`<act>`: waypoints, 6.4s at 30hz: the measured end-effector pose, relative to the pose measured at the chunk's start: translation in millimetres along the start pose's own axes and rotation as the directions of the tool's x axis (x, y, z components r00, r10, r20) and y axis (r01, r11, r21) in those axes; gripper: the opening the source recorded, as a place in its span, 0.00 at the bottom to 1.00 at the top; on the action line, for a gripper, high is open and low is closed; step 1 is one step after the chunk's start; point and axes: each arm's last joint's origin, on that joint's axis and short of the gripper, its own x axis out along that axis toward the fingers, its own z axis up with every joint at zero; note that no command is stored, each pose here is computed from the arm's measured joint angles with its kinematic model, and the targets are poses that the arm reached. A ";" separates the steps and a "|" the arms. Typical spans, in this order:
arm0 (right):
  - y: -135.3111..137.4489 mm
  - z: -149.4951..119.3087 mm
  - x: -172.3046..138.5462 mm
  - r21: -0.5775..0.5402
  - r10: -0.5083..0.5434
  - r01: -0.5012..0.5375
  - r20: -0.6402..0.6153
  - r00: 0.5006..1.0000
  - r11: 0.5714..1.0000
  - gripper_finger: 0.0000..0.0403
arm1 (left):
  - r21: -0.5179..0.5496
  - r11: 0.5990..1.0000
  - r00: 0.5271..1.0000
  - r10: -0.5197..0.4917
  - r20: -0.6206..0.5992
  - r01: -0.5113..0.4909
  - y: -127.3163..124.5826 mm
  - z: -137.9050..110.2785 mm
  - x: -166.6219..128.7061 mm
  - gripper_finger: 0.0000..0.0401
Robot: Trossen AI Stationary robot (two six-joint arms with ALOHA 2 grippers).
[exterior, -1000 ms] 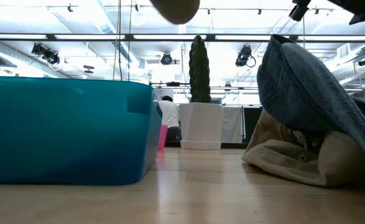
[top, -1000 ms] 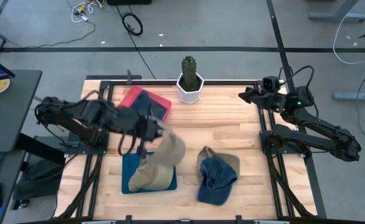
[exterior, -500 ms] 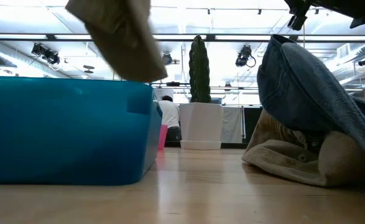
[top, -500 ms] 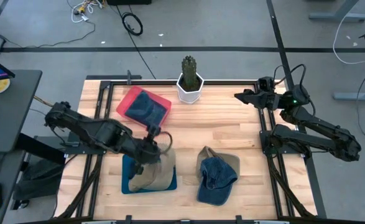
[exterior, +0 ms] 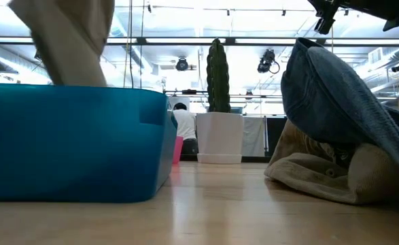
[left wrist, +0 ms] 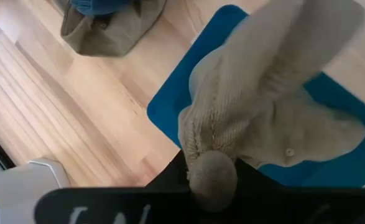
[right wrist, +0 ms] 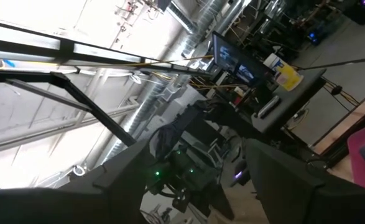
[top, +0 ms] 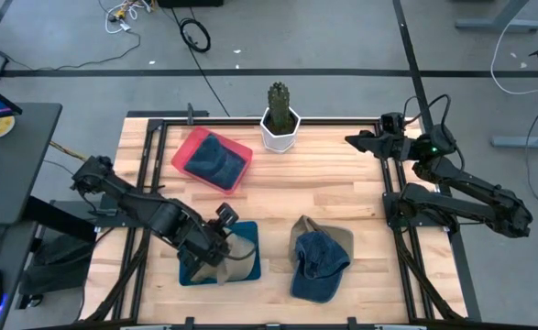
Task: Pick & Place hat
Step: Put the top brown cap into the blue bin
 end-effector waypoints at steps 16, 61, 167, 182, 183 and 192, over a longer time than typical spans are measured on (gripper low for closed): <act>0.0 0.1 0.0 -0.034 -0.001 0.001 0.002 1.000 0.999 0.66 | 0.160 0.987 0.995 -0.020 0.096 0.004 3.8 10.3 4.5 0.04; -2.9 -1.0 0.0 -0.029 -0.028 0.028 -0.002 1.000 0.999 0.66 | 0.259 0.964 0.988 -0.098 0.118 0.065 25.1 19.6 42.1 0.04; -10.1 -5.1 -0.5 -0.083 -0.087 0.083 -0.050 0.995 0.993 0.66 | -0.761 0.643 0.813 -0.490 -0.315 0.092 -27.4 -25.1 103.7 0.94; -12.8 -7.0 -0.9 -0.079 -0.107 0.101 -0.076 0.991 0.992 0.66 | -0.814 0.577 0.881 -0.419 -0.220 0.072 -4.5 3.1 31.3 0.94; -12.8 -7.0 -0.9 -0.081 -0.107 0.101 -0.076 0.991 0.992 0.66 | -0.846 0.530 0.899 -0.396 -0.186 0.058 1.9 5.0 27.7 0.94; -13.1 -7.6 -1.0 -0.077 -0.105 0.099 -0.089 0.990 0.992 0.66 | -0.978 -0.137 0.963 -0.238 -0.123 -0.159 41.4 -0.4 39.4 0.93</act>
